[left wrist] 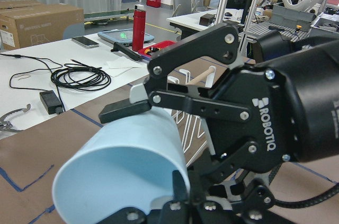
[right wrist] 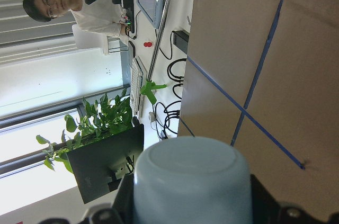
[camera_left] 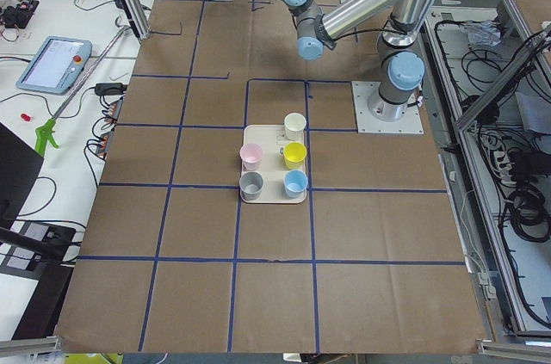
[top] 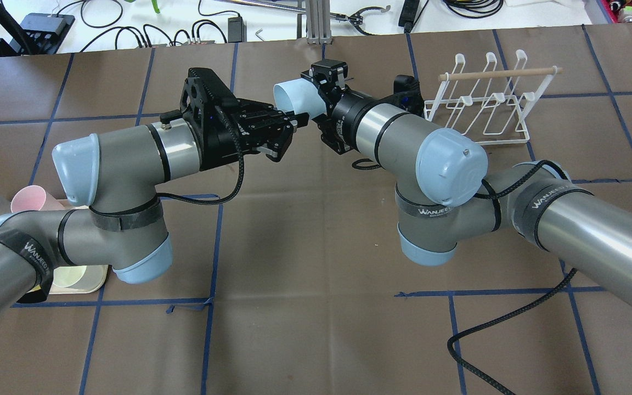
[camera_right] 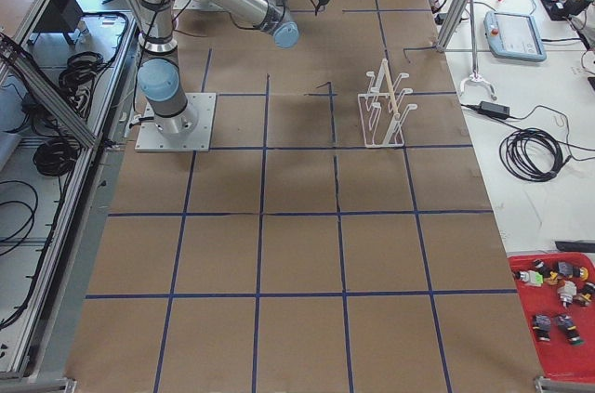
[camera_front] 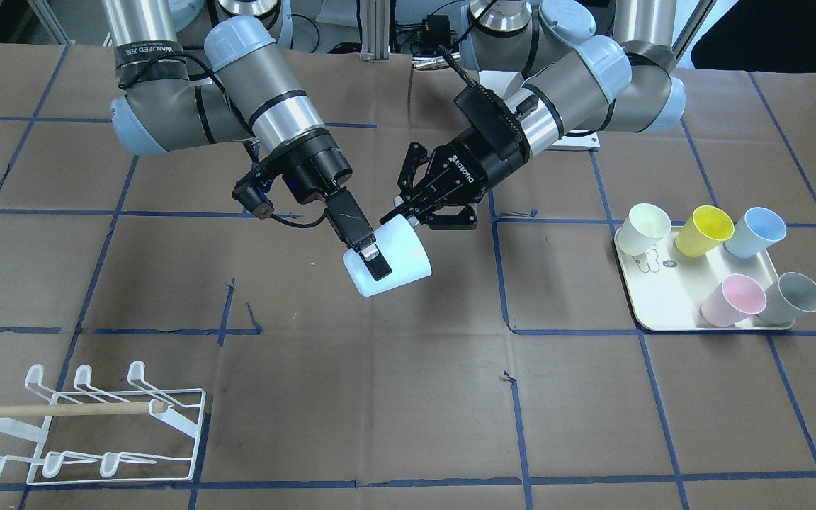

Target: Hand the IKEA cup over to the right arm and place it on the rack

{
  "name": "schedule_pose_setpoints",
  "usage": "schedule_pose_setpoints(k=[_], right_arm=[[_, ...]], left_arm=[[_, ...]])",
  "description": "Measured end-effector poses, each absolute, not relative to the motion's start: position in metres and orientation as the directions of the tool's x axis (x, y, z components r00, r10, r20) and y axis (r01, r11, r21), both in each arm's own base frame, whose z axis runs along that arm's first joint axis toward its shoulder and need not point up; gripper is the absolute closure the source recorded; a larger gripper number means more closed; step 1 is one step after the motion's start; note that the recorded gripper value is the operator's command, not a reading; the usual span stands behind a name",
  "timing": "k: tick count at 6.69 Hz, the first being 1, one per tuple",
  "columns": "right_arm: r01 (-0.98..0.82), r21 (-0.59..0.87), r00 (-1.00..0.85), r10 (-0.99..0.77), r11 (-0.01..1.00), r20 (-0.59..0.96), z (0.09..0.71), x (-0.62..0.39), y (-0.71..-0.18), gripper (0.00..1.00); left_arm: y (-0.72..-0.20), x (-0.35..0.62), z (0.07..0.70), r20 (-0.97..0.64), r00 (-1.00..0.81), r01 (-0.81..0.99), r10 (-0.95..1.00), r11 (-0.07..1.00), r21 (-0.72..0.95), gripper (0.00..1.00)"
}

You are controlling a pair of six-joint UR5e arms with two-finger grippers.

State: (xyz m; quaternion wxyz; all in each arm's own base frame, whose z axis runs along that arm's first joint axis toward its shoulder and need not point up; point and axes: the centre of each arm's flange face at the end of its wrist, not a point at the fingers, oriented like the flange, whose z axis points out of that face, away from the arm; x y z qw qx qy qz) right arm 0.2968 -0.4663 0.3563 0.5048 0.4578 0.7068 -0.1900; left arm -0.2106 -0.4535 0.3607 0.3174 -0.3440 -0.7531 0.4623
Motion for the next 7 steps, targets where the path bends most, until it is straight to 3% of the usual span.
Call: schedule_pose_setpoints(k=[1, 4, 7], right_arm=[[0.839, 0.192, -0.071, 0.453, 0.509, -0.888, 0.357, 0.297, -0.467, 0.61], [0.838, 0.190, -0.071, 0.448, 0.511, -0.891, 0.359, 0.296, -0.467, 0.68], [0.846, 0.183, -0.067, 0.440, 0.501, -0.895, 0.361, 0.289, -0.474, 0.70]], left_arm=[[-0.454, -0.210, 0.362, 0.189, -0.571, 0.202, 0.799, 0.360, -0.911, 0.01], [-0.457, -0.202, 0.366, 0.249, -0.600, 0.150, 0.760, 0.413, -0.898, 0.01], [-0.478, -0.129, 0.375, 0.237, -0.711, 0.080, 0.662, 0.411, -0.908, 0.01]])
